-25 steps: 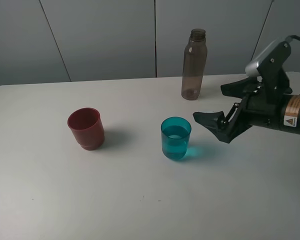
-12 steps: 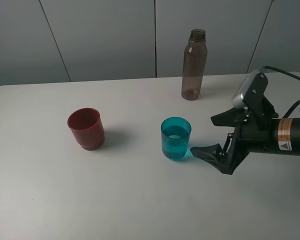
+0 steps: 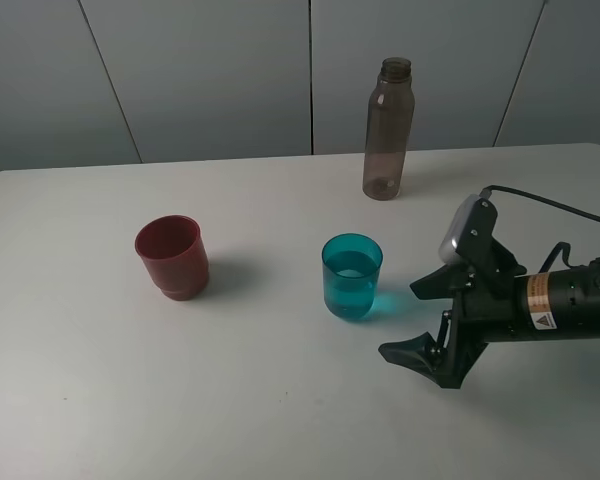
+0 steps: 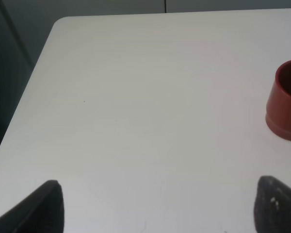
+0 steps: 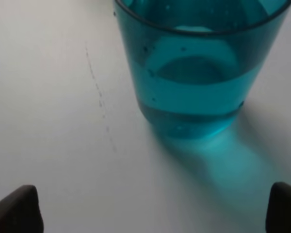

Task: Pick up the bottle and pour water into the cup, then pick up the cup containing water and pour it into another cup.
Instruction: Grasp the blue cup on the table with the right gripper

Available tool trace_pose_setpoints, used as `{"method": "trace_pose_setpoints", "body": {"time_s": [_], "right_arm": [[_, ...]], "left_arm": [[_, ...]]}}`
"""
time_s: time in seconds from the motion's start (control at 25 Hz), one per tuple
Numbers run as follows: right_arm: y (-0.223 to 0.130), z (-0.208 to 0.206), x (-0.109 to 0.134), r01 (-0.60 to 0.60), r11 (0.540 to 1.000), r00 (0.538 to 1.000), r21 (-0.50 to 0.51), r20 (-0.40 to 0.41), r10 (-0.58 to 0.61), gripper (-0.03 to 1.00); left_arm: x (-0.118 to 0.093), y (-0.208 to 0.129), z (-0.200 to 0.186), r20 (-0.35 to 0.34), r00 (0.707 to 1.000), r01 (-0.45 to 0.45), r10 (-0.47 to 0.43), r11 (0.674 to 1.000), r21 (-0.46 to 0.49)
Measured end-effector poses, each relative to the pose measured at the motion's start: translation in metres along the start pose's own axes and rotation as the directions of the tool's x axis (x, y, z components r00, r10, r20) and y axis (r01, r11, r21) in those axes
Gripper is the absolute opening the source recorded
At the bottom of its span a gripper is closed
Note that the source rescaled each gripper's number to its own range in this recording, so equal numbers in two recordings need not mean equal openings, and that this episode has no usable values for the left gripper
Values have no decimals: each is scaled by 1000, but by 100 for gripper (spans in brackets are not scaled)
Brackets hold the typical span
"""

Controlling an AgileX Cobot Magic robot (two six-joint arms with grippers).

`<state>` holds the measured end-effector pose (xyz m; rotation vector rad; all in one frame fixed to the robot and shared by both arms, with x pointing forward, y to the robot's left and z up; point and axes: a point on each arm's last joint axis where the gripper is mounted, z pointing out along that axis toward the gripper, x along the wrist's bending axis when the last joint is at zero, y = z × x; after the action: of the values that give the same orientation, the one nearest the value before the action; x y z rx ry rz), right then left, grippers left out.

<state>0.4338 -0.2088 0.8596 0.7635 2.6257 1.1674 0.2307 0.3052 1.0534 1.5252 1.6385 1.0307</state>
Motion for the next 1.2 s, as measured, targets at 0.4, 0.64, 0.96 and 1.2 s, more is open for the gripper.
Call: {"method": "trace_pose_setpoints", "body": {"time_s": [0.4, 0.64, 0.96, 1.2], "right_arm": [[16, 8, -14, 102, 992, 995, -80, 16, -101, 100], [5, 20, -13, 135, 987, 991, -85, -11, -136, 100], [-2, 34, -15, 178, 967, 984, -184, 21, -178, 100], [-2, 39, -19, 183, 954, 983, -236, 51, -176, 100]], "left_arm": [[0, 0, 0, 0, 1000, -7, 7, 1000, 0], [0, 0, 0, 0, 1000, -7, 7, 1000, 0], [0, 0, 0, 0, 1000, -7, 7, 1000, 0], [0, 0, 0, 0, 1000, -7, 7, 1000, 0]]}}
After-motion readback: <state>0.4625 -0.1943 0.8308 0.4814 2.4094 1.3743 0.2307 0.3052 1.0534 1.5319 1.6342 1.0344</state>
